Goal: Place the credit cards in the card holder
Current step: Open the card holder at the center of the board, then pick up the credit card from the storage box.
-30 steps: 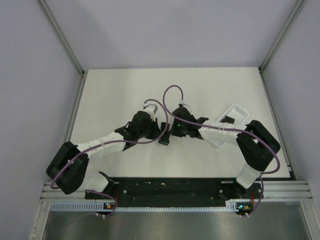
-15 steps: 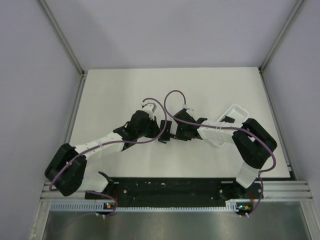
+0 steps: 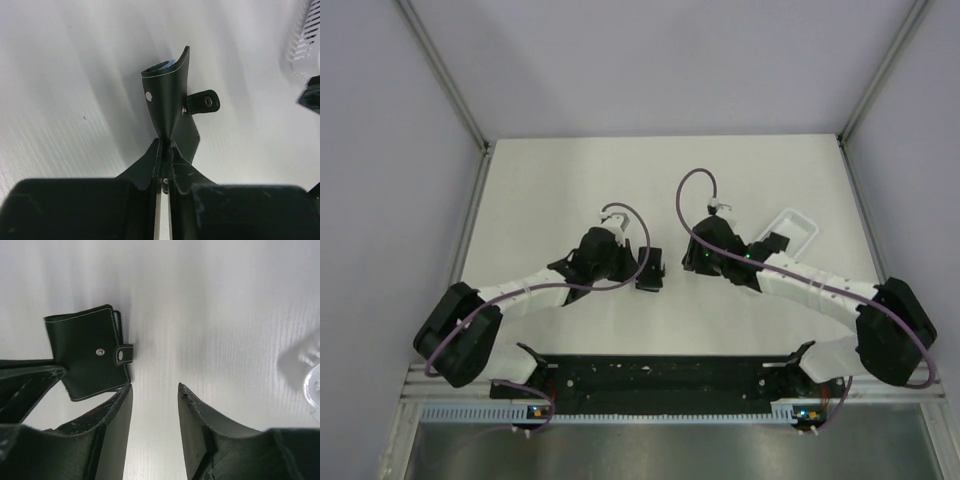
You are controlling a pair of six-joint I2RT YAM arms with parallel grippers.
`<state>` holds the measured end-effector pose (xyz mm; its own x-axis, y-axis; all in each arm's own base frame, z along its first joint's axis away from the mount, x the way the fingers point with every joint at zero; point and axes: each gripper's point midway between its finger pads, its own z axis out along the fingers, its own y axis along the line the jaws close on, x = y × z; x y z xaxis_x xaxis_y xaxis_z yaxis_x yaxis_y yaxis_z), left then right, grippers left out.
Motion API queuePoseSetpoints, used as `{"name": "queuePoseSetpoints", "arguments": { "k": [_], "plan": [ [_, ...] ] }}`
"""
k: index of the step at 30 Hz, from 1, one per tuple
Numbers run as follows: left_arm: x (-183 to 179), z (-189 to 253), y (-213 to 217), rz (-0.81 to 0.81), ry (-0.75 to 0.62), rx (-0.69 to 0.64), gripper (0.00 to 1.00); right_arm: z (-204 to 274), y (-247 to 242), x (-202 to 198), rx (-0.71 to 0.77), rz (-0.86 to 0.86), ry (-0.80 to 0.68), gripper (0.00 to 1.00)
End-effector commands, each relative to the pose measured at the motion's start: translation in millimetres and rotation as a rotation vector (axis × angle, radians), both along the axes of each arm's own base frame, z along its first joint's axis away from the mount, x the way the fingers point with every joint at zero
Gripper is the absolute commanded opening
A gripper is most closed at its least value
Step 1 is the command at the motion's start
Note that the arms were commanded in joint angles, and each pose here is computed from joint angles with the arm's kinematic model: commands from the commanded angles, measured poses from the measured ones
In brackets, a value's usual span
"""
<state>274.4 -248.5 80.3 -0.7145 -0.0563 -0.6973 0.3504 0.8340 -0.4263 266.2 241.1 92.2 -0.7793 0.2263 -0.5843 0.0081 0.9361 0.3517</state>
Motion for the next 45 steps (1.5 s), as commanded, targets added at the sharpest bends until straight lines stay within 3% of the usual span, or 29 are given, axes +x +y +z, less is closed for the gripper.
{"name": "queuePoseSetpoints", "arguments": {
  "k": [1,3,8,9,14,18,21,22,27,31,41,45],
  "plan": [
    [-2,-10,-4,-0.016,0.011,-0.053,0.14,27,-13,3,0.016,0.002,-0.098,0.44],
    [-3,-15,-1,-0.007,0.016,-0.045,0.21,31,-19,1,0.014,0.001,-0.112,0.47],
    [-4,-17,12,0.028,0.009,-0.007,0.64,36,-37,-4,-0.003,-0.026,-0.129,0.58],
    [-4,-13,13,0.028,-0.004,-0.003,0.99,40,-43,-4,-0.002,-0.042,-0.139,0.60],
    [12,18,33,0.119,-0.087,0.067,0.99,48,-83,-4,-0.016,-0.145,-0.147,0.63],
    [38,55,74,0.377,-0.173,0.161,0.99,53,-117,-2,-0.005,-0.230,-0.131,0.63],
    [50,66,94,0.492,-0.173,0.154,0.99,53,-139,0,-0.003,-0.284,-0.117,0.64],
    [56,66,95,0.492,-0.174,0.142,0.99,52,-144,1,-0.007,-0.299,-0.109,0.64],
    [62,62,76,0.374,-0.095,0.163,0.80,45,-158,7,-0.041,-0.332,-0.077,0.64],
    [65,79,56,0.292,-0.145,0.090,0.72,42,-169,16,-0.069,-0.366,-0.059,0.64],
    [67,106,-7,0.134,-0.222,0.024,0.59,38,-201,44,-0.139,-0.420,0.001,0.74],
    [69,97,-32,0.103,-0.218,0.030,0.59,38,-217,55,-0.178,-0.439,0.012,0.74]
  ]
}}
